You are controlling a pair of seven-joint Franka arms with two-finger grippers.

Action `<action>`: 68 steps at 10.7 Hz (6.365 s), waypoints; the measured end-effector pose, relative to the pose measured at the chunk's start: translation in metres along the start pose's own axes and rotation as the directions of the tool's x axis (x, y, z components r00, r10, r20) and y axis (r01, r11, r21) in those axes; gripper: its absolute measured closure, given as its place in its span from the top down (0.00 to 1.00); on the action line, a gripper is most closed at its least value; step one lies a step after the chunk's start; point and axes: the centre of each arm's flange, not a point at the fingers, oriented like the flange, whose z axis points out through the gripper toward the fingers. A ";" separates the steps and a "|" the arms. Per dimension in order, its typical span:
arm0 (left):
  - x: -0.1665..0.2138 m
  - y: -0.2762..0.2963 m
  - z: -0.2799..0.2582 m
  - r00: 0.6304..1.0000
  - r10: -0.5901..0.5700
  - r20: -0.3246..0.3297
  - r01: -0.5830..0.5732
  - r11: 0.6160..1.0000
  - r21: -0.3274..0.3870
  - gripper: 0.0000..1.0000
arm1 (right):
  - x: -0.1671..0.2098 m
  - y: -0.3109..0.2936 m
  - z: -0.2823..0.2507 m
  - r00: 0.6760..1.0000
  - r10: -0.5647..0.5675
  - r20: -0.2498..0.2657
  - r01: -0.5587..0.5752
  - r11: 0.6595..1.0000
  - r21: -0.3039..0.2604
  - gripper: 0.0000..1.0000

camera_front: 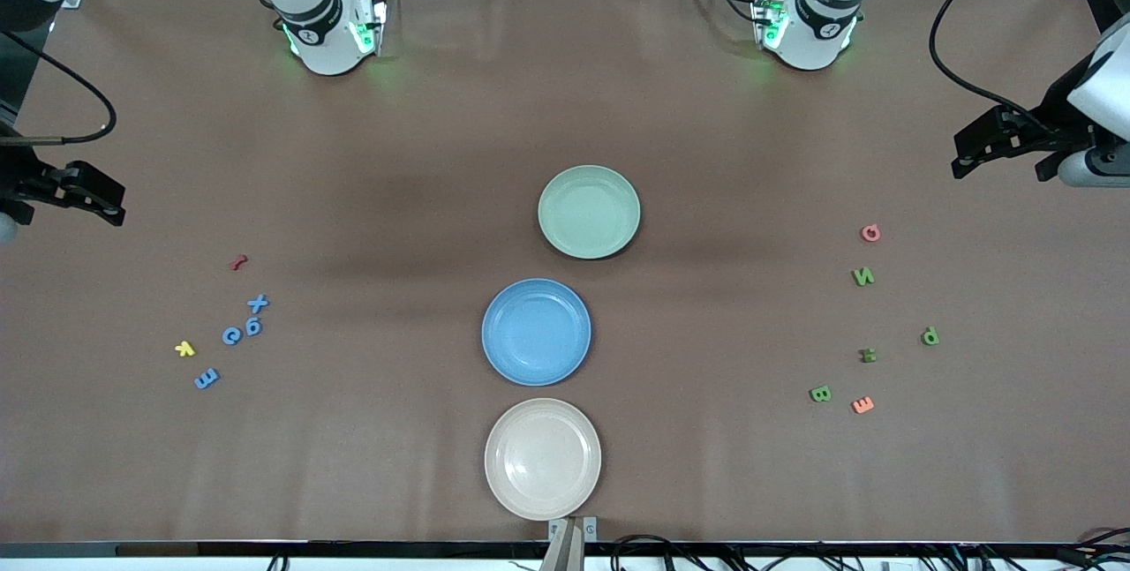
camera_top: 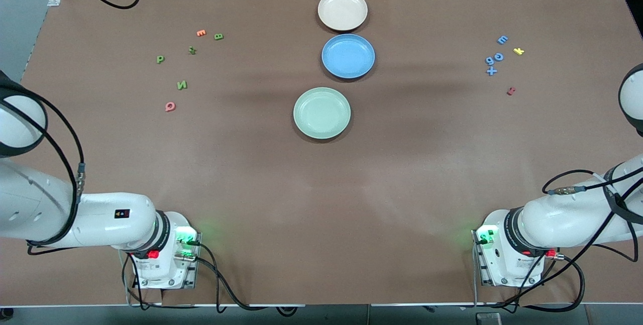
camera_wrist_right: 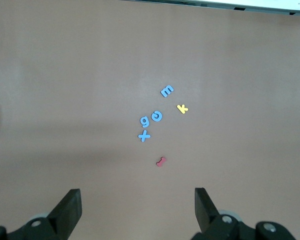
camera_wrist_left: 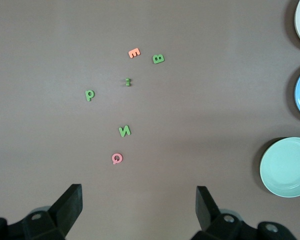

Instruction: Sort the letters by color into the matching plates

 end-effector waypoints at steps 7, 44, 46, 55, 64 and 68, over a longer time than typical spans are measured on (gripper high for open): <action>0.001 0.002 0.001 1.000 0.004 0.000 -0.004 1.000 -0.001 1.00 | 0.000 0.005 0.002 1.000 0.004 0.003 -0.004 1.000 0.011 1.00; 0.072 -0.187 0.455 0.987 -0.158 0.017 0.157 0.986 0.048 1.00 | 0.006 0.003 0.032 1.000 0.002 0.024 -0.002 1.000 0.014 1.00; 0.073 -0.188 0.462 0.989 -0.149 0.019 0.147 0.988 0.054 1.00 | 0.006 0.003 0.032 1.000 0.002 0.024 -0.002 1.000 0.014 1.00; 0.078 -0.190 0.468 0.994 -0.108 0.019 0.105 0.990 0.090 0.81 | 0.008 0.002 0.037 1.000 0.000 0.031 -0.001 1.000 0.015 1.00; 0.085 -0.190 0.460 0.992 -0.123 -0.004 0.123 0.988 0.094 0.30 | 0.009 0.002 0.039 1.000 -0.001 0.030 0.000 1.000 0.015 1.00; 0.100 -0.170 0.447 0.988 -0.153 -0.026 0.155 0.984 0.092 0.30 | 0.009 0.002 0.039 1.000 -0.001 0.030 0.000 1.000 0.015 1.00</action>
